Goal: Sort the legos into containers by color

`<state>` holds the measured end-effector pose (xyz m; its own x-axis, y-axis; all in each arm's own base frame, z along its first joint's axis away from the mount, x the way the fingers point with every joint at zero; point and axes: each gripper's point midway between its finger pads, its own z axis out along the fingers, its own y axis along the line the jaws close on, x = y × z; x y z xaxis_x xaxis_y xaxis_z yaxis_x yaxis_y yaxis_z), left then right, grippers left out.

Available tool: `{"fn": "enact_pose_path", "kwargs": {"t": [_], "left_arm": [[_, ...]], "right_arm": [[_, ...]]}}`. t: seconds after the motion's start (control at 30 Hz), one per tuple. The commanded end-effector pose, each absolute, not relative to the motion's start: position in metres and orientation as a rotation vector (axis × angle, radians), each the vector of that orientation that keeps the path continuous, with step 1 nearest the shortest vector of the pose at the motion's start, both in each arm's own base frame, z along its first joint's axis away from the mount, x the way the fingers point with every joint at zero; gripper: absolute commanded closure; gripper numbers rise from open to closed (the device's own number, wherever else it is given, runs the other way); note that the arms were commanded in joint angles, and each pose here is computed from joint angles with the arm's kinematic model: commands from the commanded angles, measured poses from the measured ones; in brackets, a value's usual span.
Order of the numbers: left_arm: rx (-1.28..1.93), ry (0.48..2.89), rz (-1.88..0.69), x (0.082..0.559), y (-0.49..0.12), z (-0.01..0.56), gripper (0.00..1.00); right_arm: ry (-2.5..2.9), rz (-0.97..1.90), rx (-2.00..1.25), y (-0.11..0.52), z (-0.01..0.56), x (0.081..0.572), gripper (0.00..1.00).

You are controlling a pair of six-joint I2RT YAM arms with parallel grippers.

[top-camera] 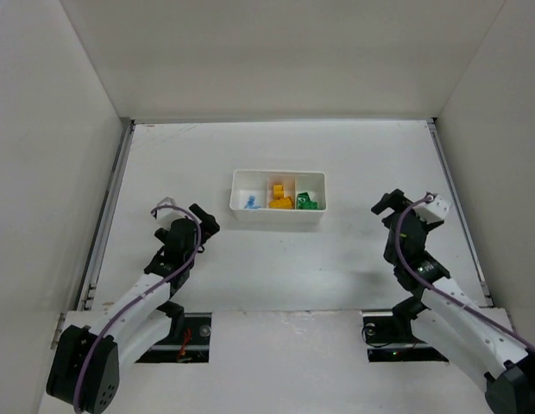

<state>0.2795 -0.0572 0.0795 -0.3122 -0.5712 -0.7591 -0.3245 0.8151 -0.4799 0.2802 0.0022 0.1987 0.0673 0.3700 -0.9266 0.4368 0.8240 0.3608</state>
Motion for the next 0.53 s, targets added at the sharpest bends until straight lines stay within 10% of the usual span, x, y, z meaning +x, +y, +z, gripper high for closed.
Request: {"fn": "enact_pose_path", "kwargs": {"t": [0.0,0.5], "left_arm": [[-0.674,1.876,-0.301,0.29,-0.061,0.099,0.0],[-0.658,1.911,-0.23,0.294,-0.056,0.092,0.0]], "right_arm": [[1.636,0.031,0.635,0.021,0.174,0.29,0.0],[1.674,0.122,0.693,0.069,0.167,0.327,0.0]]}}
